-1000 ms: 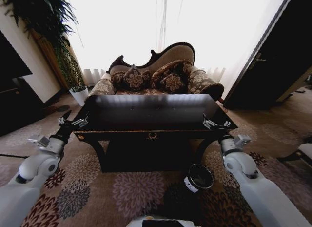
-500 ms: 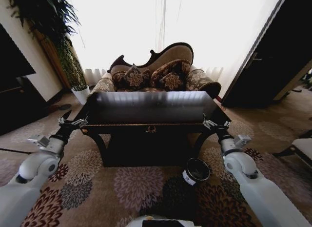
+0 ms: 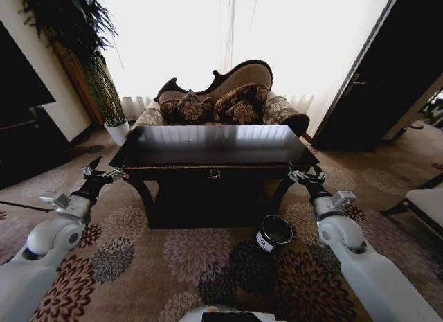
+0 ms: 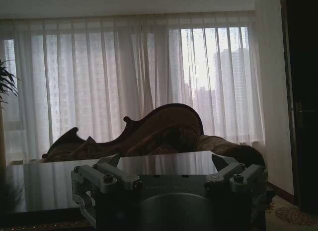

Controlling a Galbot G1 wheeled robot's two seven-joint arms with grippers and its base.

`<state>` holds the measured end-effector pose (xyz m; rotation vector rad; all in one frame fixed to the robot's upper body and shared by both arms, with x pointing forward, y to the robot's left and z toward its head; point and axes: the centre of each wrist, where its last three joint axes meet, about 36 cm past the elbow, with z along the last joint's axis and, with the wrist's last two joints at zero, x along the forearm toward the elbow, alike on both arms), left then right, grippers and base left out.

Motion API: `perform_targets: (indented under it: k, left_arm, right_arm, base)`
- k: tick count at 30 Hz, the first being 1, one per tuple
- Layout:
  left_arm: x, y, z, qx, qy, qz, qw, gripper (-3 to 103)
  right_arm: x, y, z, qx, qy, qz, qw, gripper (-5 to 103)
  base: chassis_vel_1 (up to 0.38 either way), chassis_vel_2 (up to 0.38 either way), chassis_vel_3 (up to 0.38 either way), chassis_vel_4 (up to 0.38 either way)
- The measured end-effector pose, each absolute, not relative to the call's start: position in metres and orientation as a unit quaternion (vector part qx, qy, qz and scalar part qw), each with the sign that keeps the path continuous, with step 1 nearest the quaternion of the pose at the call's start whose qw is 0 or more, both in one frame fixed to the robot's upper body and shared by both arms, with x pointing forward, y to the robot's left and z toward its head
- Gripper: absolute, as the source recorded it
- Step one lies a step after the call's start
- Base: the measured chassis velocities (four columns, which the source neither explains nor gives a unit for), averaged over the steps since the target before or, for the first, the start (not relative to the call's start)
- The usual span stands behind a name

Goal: Move to the front of the table and place the trash on the table into the trash bin.

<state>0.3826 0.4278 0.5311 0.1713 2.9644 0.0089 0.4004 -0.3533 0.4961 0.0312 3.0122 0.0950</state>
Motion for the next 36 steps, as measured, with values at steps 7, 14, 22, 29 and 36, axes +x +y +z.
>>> perform_targets:
  k: [7, 14, 22, 29, 36]
  left_arm:
    - [0.3826, 0.4278, 0.5311, 0.057, 0.995, 0.003, 0.086, 100]
    - [0.3826, 0.4278, 0.5311, 0.057, 0.995, 0.003, 0.086, 100]
    - [0.3826, 0.4278, 0.5311, 0.057, 0.995, 0.003, 0.086, 100]
    - [0.3826, 0.4278, 0.5311, 0.058, 0.995, 0.003, 0.086, 100]
    - [0.3826, 0.4278, 0.5311, 0.057, 0.995, 0.003, 0.086, 100]
  right_arm:
    - [0.4004, -0.3533, 0.4961, 0.010, 0.997, 0.031, 0.064, 100]
    - [0.4004, -0.3533, 0.4961, 0.010, 0.997, 0.031, 0.064, 100]
    - [0.4004, -0.3533, 0.4961, 0.010, 0.997, 0.031, 0.064, 100]
    - [0.4004, -0.3533, 0.4961, 0.010, 0.997, 0.031, 0.064, 100]
    - [0.4004, -0.3533, 0.4961, 0.010, 0.997, 0.031, 0.064, 100]
  base:
    - [0.149, -0.153, -0.146, 0.151]
    - [0.135, -0.140, -0.148, 0.123]
    - [0.165, -0.145, -0.164, 0.149]
    - [0.177, -0.187, -0.173, 0.191]
    - [0.175, -0.171, -0.190, 0.176]
